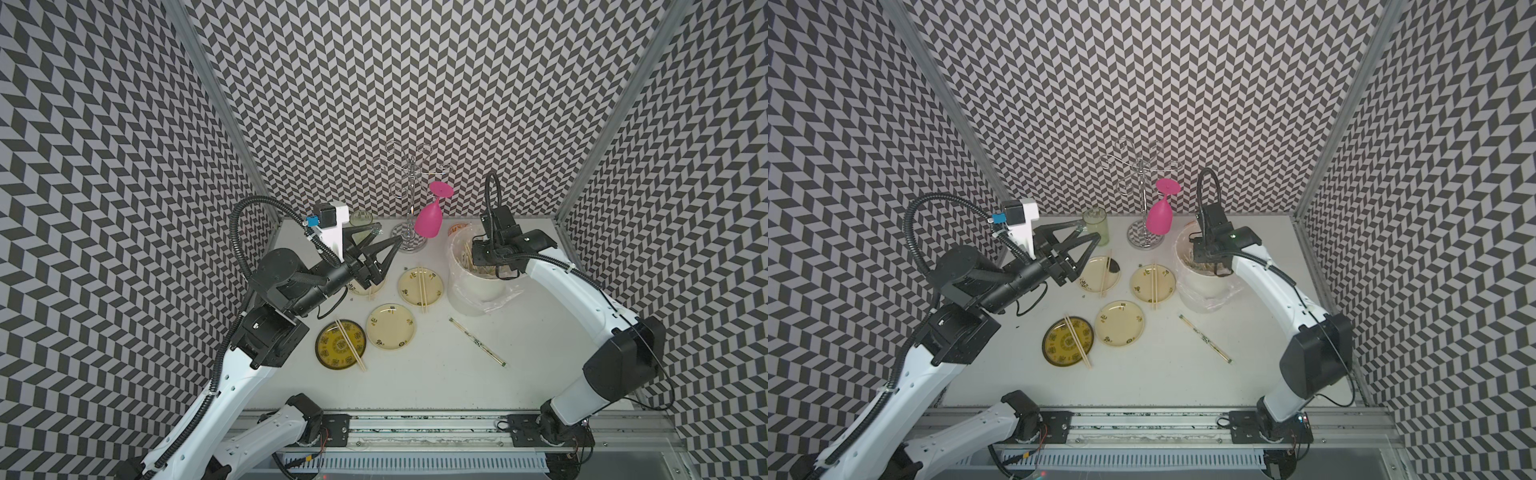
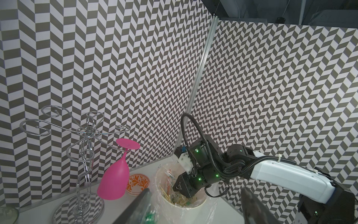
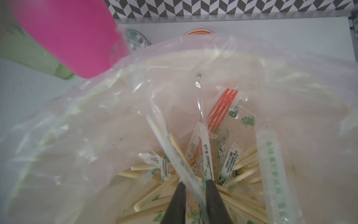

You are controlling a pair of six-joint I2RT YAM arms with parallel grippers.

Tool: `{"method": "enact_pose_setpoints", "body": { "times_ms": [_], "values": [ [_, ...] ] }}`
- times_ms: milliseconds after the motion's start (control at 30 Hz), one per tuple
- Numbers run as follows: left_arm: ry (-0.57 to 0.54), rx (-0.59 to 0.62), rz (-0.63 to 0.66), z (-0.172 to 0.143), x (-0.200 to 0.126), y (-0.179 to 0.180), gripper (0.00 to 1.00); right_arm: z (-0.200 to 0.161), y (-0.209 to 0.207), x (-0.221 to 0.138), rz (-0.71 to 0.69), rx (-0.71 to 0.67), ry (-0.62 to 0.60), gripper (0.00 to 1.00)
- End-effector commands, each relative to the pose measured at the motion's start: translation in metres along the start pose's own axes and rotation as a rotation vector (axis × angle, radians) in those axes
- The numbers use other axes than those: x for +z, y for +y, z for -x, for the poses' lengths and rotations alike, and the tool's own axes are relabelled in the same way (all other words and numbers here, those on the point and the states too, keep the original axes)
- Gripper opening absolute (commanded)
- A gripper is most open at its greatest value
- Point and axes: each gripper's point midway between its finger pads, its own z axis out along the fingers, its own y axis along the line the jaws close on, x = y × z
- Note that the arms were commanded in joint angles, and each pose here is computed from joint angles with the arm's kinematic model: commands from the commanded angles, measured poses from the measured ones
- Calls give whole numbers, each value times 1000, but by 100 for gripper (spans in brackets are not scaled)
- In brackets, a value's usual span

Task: Remove the packaging of disposable chopsticks
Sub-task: Place the packet bag in the trash bin.

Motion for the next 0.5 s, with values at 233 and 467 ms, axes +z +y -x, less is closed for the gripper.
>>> {"method": "enact_pose_setpoints", "body": {
  "times_ms": [233,467],
  "values": [
    [-14,2,3,3,1,0,73,41,1,-50,46,40,-163,50],
    [16,18,26,-7,6,8,73,42,-4,-77,62,64,-201,54]
  ]
}}
